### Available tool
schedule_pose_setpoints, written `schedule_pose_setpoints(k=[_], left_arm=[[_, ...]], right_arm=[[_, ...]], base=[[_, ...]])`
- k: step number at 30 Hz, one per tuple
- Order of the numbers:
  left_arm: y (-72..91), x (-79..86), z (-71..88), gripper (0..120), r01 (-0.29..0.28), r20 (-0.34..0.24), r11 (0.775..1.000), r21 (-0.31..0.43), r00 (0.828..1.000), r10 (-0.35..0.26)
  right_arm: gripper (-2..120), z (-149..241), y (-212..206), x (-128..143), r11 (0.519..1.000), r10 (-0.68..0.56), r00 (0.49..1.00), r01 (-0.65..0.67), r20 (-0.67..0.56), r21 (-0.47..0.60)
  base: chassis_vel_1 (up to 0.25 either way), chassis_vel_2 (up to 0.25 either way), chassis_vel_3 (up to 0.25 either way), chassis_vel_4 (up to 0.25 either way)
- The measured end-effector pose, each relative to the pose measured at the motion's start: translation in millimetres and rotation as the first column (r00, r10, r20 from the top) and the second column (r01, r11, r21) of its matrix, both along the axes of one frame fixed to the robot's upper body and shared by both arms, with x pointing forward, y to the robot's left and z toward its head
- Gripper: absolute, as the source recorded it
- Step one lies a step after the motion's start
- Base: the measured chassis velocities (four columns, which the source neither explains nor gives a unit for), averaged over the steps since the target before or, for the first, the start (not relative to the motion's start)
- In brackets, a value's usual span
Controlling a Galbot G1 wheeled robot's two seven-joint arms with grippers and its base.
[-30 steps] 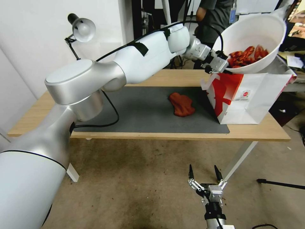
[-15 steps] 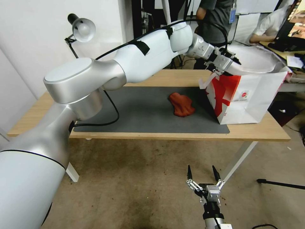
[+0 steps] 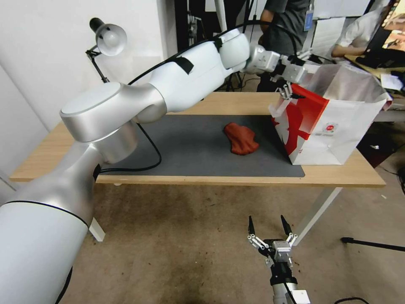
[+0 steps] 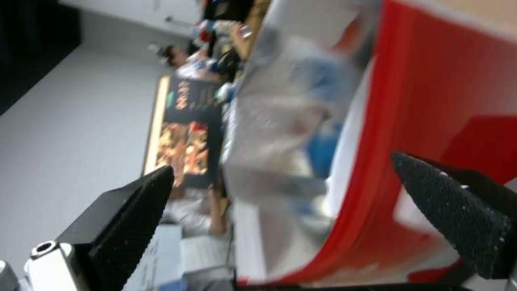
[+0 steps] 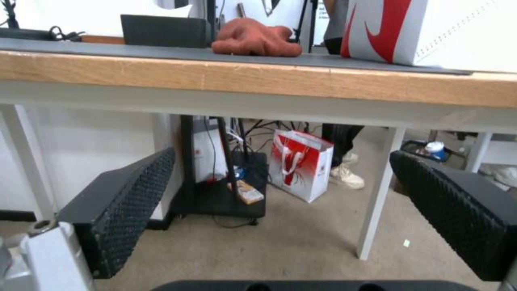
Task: Sweep shrimp from table into container with towel, then put container into takeout bag.
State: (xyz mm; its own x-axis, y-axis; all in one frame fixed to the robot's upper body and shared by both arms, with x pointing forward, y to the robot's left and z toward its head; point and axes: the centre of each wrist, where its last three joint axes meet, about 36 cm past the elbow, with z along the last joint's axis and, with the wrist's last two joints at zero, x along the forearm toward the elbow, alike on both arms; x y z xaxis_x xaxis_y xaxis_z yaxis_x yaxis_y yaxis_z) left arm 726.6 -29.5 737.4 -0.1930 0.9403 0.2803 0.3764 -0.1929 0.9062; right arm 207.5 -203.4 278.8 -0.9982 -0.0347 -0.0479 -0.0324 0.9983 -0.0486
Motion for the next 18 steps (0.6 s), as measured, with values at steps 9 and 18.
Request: schedule_pose_setpoints(k=[9,18], left_arm=[[64.1,7.5,-53.7,100,-0.333,-0.125,0.900,-0.281,0.943,0.310],[121.9,-77.5,-161.1,100,-0.767,-0.497,0.511,-0.388,0.641,0.586]], right_arm=[[100,-5.2,-2.9,15.0,1.000,0.020,1.000,-0.020,-0.009,-0.009],[100,-0.8,-7.0,14.3,1.000,0.030,1.000,-0.030,-0.007,-0.006]], base=[[0.000,0.000,0.000,0.000],[0.000,0.000,0.000,0.000]])
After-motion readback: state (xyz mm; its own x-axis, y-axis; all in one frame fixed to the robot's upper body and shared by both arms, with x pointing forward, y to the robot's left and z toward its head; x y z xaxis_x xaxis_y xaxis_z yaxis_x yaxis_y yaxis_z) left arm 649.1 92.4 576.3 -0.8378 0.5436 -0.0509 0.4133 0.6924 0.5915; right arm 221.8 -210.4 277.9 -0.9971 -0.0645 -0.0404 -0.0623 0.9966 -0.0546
